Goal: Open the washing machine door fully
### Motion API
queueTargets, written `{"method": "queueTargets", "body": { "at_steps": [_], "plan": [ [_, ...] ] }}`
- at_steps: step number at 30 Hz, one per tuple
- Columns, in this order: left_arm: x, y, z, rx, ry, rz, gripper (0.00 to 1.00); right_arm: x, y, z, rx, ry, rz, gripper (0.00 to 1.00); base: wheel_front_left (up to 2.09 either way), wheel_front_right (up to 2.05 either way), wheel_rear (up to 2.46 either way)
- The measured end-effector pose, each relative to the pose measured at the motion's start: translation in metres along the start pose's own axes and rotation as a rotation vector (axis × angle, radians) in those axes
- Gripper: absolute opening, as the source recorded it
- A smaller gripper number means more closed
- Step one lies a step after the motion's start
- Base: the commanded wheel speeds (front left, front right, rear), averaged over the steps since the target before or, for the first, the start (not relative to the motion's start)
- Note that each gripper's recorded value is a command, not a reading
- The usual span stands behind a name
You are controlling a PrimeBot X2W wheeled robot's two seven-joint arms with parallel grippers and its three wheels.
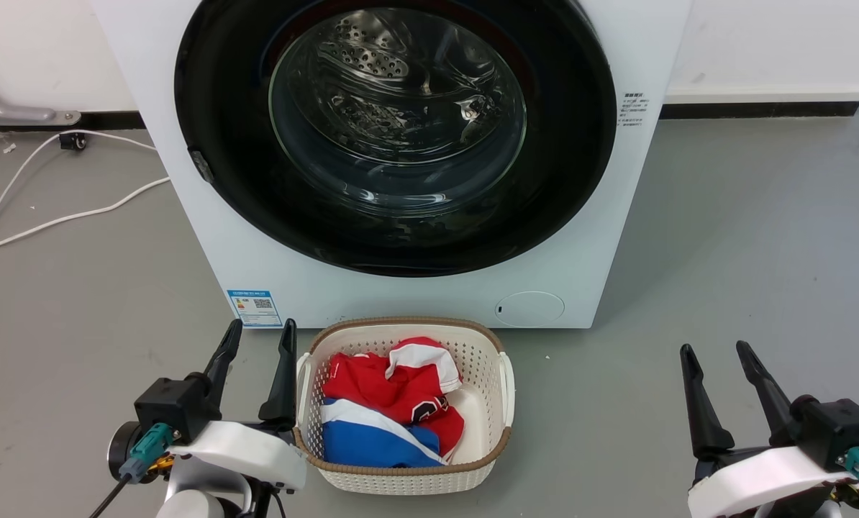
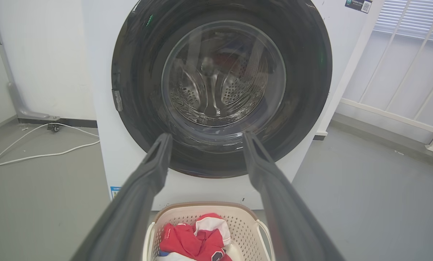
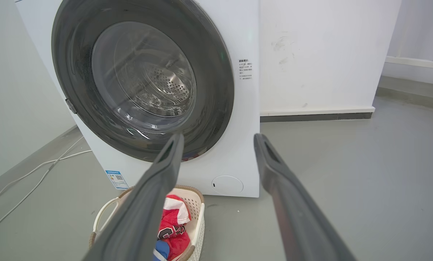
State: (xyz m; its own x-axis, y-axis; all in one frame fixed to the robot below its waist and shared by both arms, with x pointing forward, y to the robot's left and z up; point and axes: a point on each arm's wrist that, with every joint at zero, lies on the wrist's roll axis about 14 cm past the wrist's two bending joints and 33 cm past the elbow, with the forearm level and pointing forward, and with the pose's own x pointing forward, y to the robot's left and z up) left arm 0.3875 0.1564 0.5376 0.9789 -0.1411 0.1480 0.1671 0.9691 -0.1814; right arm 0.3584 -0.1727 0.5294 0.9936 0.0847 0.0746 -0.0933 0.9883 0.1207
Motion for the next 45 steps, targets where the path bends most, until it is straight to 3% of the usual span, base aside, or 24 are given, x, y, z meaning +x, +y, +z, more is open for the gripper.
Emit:
{"method": "queueTargets", "body": {
  "at_steps": [25,45],
  "plan": [
    [0.0005,-0.0033,-0.0074,0.126,0.009,-0.028,1.0,-0.0026,0.0024,0.0065,-0.159,-0.023,0.016,1.0,0.0,0.0,0.0],
    [0.0009,0.0025,-0.0059,0.109,0.002,-0.003,1.0,-0.0041,-0.0008,0.0036,-0.134,-0.015,0.005,1.0,0.0,0.0,0.0]
  ]
}}
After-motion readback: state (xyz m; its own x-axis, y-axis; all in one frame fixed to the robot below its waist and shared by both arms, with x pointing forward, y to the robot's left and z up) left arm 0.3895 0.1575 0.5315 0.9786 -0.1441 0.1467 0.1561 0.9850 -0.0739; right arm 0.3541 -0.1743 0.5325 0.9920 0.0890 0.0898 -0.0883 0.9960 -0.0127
